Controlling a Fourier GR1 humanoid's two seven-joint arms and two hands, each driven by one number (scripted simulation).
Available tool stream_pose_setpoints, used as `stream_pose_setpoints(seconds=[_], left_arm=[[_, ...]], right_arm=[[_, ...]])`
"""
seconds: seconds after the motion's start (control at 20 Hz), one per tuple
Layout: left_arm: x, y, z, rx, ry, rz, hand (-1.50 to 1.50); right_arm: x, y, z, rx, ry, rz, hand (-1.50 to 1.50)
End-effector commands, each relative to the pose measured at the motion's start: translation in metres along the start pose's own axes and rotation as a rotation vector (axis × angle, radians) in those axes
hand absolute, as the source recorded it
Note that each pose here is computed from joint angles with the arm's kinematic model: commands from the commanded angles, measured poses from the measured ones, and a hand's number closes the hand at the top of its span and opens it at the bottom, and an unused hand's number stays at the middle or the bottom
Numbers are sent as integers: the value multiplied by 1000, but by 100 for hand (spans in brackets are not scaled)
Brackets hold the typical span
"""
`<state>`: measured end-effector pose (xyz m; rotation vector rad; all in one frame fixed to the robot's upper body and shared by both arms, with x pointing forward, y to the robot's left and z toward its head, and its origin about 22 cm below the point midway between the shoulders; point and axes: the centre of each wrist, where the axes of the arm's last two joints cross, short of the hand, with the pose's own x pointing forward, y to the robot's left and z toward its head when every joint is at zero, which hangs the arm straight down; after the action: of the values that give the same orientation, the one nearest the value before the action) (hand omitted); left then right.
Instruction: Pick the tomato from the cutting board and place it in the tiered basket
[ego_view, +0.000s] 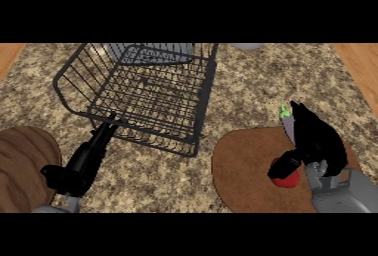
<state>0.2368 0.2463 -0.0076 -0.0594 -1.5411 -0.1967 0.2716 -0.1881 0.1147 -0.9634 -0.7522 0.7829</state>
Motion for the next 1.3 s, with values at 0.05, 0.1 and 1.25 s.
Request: stream_pose_setpoints(seconds=[0.05, 0.1, 1.25], left_arm=[[5, 1, -9, -14, 1, -14, 0], [-17, -1, 3, -7, 17, -16, 0], [-6, 7, -26, -26, 4, -8, 0]], right_arm=[[8, 15, 3, 57, 248, 54, -150], [4, 27, 3, 75, 272, 44, -150], [-29, 60, 6, 97, 358, 7, -150]])
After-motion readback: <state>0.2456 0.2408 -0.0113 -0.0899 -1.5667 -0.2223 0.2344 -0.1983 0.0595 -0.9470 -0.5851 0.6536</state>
